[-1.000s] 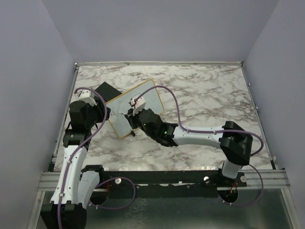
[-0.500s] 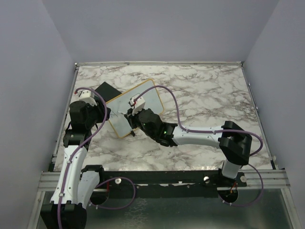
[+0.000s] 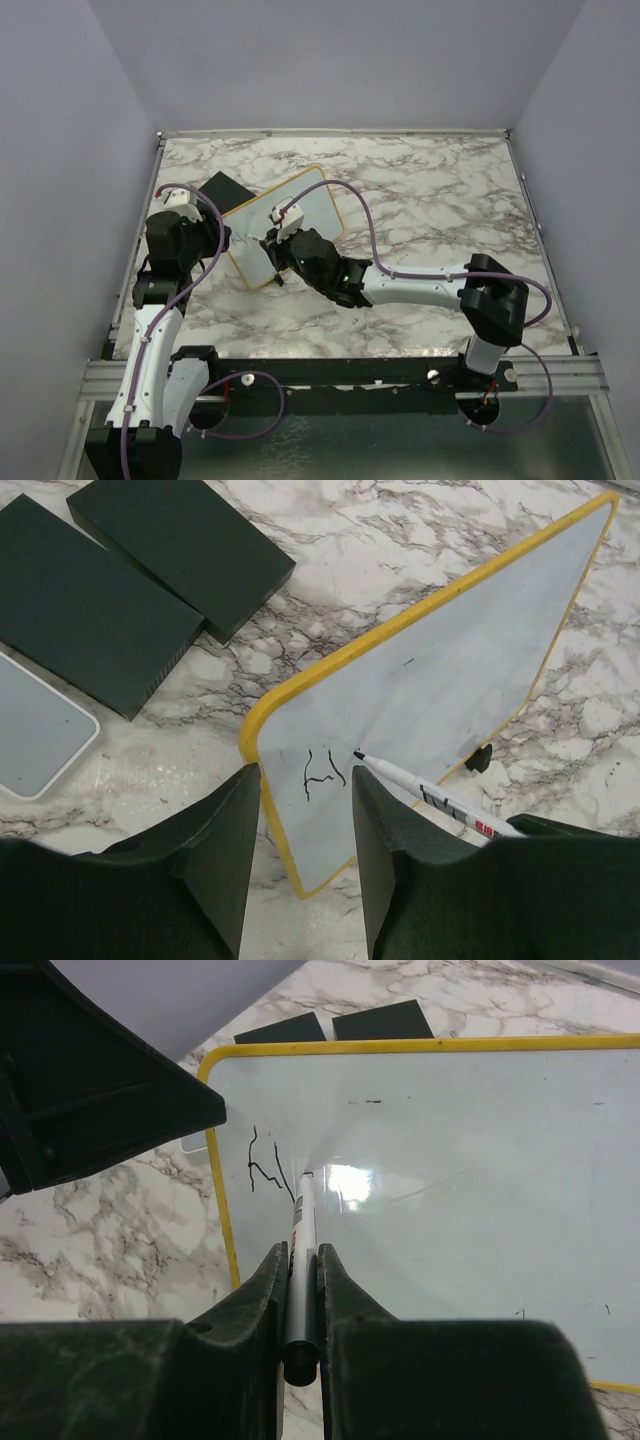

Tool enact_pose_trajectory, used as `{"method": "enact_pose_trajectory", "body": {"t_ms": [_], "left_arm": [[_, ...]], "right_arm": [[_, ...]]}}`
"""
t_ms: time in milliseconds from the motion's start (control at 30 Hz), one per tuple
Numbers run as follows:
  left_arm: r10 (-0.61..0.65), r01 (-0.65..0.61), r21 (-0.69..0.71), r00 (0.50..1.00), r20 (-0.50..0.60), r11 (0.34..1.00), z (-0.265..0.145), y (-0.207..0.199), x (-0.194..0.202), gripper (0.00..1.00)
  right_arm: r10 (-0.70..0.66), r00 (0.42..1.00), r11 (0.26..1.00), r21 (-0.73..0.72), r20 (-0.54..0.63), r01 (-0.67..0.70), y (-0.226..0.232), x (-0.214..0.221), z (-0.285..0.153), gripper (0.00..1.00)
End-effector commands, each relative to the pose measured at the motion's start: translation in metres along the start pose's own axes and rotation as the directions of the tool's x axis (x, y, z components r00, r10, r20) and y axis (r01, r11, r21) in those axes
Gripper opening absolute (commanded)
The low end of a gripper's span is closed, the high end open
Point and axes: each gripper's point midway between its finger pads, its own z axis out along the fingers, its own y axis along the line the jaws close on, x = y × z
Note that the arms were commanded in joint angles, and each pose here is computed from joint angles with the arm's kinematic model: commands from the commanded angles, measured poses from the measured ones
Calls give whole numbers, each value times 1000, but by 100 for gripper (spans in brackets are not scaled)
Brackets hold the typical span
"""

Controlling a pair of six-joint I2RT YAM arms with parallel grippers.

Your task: Write a sentence on the whiteboard

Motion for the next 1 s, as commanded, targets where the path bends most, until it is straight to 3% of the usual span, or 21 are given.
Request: {"method": "enact_pose_trajectory", "body": {"t_ms": [0, 300, 967], "left_arm": [[5, -4, -49, 1000, 8, 999, -2, 8, 0, 45], [-13, 12, -36, 999, -32, 999, 5, 7, 8, 52], [-8, 10, 28, 998, -61, 1000, 10, -2, 13, 50]], "right_arm": [[-7, 1000, 1000, -7, -1, 7, 5, 5, 0, 0], [-12, 1000, 1000, -3, 1, 13, 5, 4, -1, 0], [-26, 999, 1000, 7, -27, 27, 5, 15, -3, 0]]}}
